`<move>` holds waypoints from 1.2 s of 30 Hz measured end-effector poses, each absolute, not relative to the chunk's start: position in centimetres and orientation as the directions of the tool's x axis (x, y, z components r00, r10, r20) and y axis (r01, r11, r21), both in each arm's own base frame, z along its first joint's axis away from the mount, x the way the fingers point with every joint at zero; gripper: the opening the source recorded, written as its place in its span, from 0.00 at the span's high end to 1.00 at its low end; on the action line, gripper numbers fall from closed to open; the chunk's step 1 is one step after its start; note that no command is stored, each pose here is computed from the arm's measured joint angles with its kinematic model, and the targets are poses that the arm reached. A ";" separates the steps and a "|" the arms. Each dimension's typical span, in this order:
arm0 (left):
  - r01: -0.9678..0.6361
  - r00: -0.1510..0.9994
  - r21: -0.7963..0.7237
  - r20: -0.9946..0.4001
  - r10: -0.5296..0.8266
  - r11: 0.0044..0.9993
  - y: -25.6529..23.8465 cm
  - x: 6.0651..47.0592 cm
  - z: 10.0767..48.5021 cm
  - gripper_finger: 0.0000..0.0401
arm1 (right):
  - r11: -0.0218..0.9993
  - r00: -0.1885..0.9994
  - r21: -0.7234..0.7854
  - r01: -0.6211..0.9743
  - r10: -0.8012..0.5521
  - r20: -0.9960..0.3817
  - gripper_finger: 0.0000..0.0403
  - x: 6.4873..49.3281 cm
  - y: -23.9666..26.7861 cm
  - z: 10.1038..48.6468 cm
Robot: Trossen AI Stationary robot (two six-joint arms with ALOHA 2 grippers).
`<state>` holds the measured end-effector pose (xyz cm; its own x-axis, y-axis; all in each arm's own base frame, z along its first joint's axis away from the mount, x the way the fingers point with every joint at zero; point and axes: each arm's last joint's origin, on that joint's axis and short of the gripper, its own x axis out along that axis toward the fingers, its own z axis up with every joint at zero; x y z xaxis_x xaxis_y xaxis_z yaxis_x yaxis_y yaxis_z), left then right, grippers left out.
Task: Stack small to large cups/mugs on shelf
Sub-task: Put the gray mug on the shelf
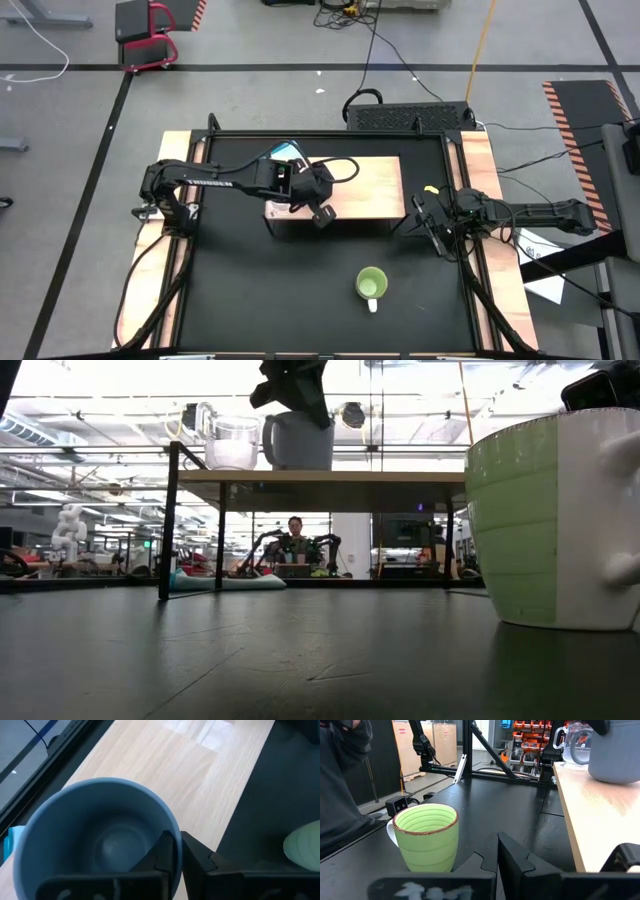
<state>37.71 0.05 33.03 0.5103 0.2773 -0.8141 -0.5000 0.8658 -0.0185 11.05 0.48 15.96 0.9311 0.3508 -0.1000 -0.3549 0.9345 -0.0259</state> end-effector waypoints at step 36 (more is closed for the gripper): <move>-0.452 0.559 -0.075 -0.801 0.217 0.889 -0.1 38.1 33.3 0.92 | 0.935 0.930 -0.016 -0.355 0.351 -0.107 1.00 11.0 0.5 15.9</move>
<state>38.11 -0.13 33.30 0.5588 0.2166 -0.8005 -0.4516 0.8891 -0.0747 11.04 0.49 15.89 0.9302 0.3510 -0.1073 -0.3546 0.9349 -0.0161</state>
